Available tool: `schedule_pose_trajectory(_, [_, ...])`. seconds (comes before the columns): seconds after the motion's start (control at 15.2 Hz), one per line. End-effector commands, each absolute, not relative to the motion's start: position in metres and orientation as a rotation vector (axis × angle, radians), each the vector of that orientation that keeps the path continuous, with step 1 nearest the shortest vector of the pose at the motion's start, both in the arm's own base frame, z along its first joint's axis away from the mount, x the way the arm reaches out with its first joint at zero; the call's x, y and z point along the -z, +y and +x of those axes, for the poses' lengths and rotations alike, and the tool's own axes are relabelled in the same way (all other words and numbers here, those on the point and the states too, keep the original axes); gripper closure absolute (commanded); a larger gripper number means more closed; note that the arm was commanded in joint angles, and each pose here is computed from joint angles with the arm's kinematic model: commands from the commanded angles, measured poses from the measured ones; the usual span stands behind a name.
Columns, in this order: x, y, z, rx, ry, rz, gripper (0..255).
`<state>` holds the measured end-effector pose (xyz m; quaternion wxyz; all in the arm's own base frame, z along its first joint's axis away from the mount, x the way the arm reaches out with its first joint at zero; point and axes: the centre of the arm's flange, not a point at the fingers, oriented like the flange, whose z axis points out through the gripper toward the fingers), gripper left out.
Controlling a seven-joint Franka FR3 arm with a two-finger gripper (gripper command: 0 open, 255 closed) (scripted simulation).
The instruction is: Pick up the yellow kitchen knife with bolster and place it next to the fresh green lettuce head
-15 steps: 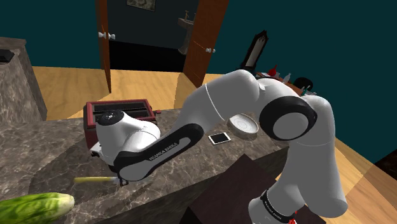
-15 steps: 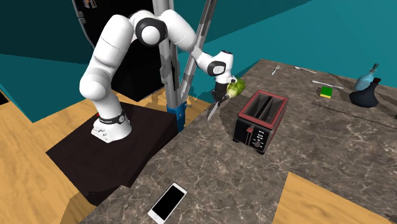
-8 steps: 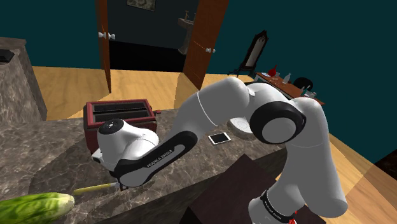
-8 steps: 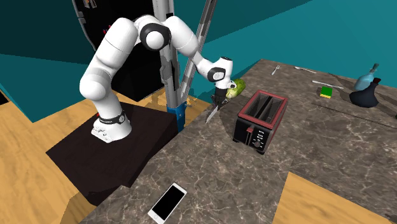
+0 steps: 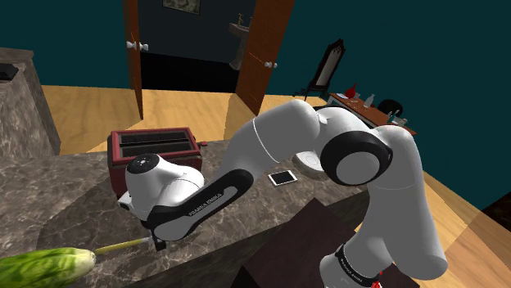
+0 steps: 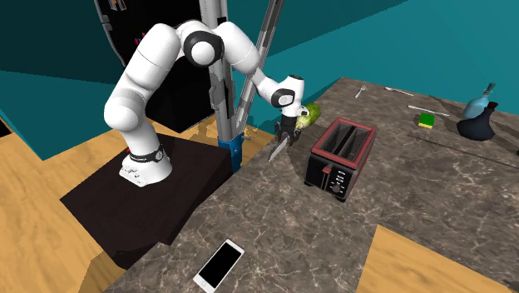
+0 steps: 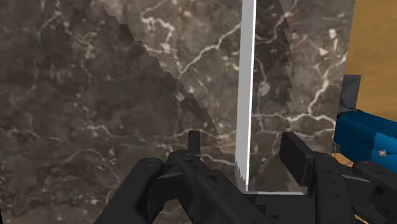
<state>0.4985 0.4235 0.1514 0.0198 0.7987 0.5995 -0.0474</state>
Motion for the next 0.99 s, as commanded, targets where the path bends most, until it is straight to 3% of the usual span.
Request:
schedule_pose_trajectory(0.0, [-0.151, 0.424, 0.498, 0.147, 1.86, 2.478, 0])
schedule_pose_trajectory(0.2, [-0.151, 0.424, 0.498, 0.147, 1.86, 2.478, 0])
schedule_pose_trajectory(0.46, [-0.201, 0.428, 0.501, 0.147, 1.86, 2.478, 0])
schedule_pose_trajectory(0.92, [-0.201, 0.428, 0.501, 0.147, 1.86, 2.478, 0])
